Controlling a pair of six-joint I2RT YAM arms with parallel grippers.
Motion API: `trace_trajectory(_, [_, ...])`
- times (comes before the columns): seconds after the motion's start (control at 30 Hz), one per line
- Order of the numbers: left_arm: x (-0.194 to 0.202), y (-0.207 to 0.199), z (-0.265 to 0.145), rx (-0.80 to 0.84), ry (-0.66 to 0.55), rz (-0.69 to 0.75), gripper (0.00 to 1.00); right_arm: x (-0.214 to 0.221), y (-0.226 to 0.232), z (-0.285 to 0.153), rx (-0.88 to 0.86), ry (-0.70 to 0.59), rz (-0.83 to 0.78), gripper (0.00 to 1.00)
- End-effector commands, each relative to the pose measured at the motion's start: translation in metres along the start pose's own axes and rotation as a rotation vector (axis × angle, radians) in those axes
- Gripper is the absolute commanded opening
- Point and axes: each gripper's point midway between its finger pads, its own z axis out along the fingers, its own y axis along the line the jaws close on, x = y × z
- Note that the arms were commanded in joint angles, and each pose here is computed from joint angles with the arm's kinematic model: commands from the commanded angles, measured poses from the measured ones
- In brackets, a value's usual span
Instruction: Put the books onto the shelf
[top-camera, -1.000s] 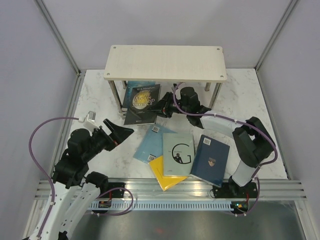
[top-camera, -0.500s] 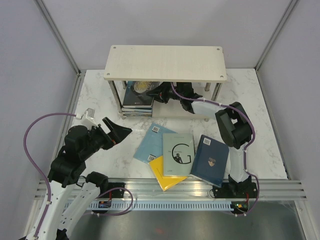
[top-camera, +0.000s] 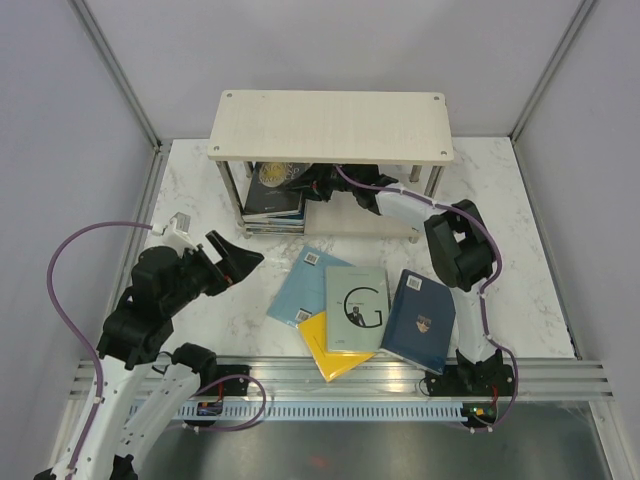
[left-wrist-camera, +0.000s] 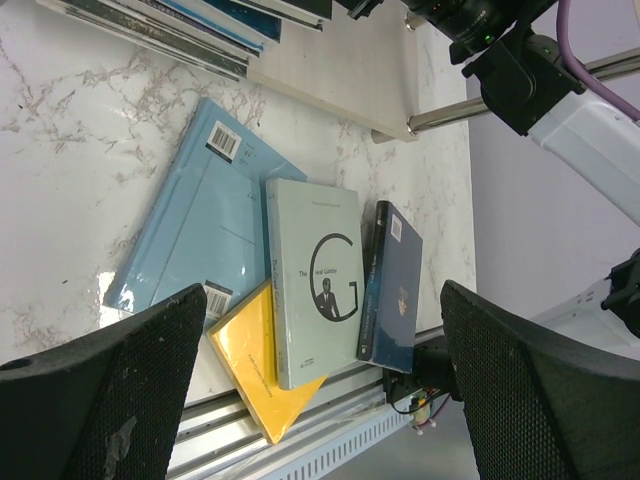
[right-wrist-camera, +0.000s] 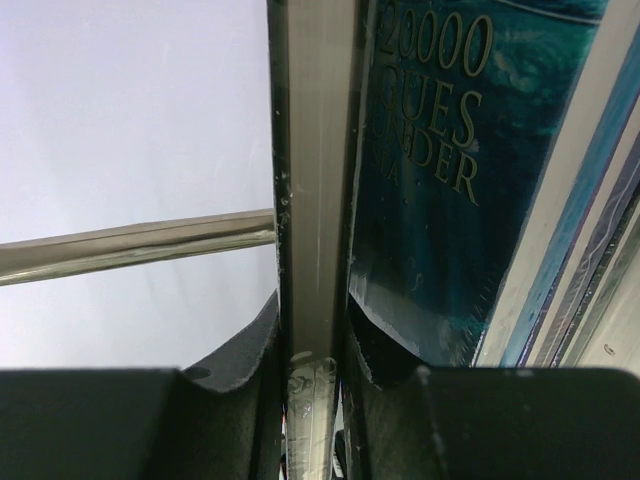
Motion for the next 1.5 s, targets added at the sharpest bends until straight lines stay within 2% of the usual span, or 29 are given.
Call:
trace_trajectory(0.0, [-0.012, -0.004, 0.003, 0.015, -0.048, 0.042, 1.0, 0.004, 0.029, 0.003, -0.078, 0.031, -0.11, 0.09])
trace_trajectory(0.03, [-0.012, -0.005, 0.003, 0.017, -0.05, 0.041, 1.0, 0.003, 0.028, 0.004, -0.074, 0.031, -0.109, 0.13])
trace_trajectory(0.07, [-0.013, -0.005, 0.003, 0.02, -0.052, 0.04, 1.0, 0.004, 0.025, 0.006, -0.069, 0.033, -0.107, 0.26])
trace_trajectory(0.13, [-0.012, -0.005, 0.004, 0.02, -0.048, 0.038, 1.0, 0.003, 0.024, 0.006, -0.064, 0.033, -0.108, 0.41])
trace_trajectory(0.17, [-0.013, -0.005, 0.004, 0.02, -0.05, 0.039, 1.0, 0.003, 0.025, 0.004, -0.061, 0.031, -0.112, 0.54])
trace_trajectory(0.2, [-0.013, -0.006, 0.004, 0.021, -0.051, 0.04, 1.0, 0.004, 0.02, 0.003, -0.038, 0.033, -0.122, 0.6])
trace_trajectory(0.27, [-0.013, -0.006, 0.004, 0.021, -0.049, 0.041, 1.0, 0.003, 0.021, -0.002, -0.014, 0.017, -0.141, 0.83])
trace_trajectory(0.37, [-0.012, -0.005, 0.005, 0.021, -0.047, 0.038, 1.0, 0.001, 0.01, -0.018, 0.08, -0.005, -0.164, 0.93])
trace_trajectory(0.6, [-0.008, -0.005, 0.003, 0.034, -0.042, 0.03, 1.0, -0.006, -0.021, -0.064, 0.252, -0.086, -0.181, 0.98])
trace_trajectory(0.87, [-0.002, -0.003, 0.006, 0.039, -0.019, 0.019, 1.0, 0.004, -0.043, -0.106, 0.316, -0.116, -0.168, 0.98])
trace_trajectory(1.07, [0.004, -0.003, 0.013, 0.061, 0.003, 0.003, 1.0, 0.016, -0.043, -0.128, 0.326, -0.113, -0.178, 0.98])
trace_trajectory(1.23, [0.022, 0.001, 0.025, 0.094, 0.077, -0.02, 1.0, 0.036, -0.049, -0.146, 0.34, -0.099, -0.177, 0.98])
trace_trajectory(1.47, [0.066, 0.01, 0.048, 0.172, 0.254, -0.075, 0.97, 0.092, -0.064, -0.185, 0.35, -0.029, -0.184, 0.98])
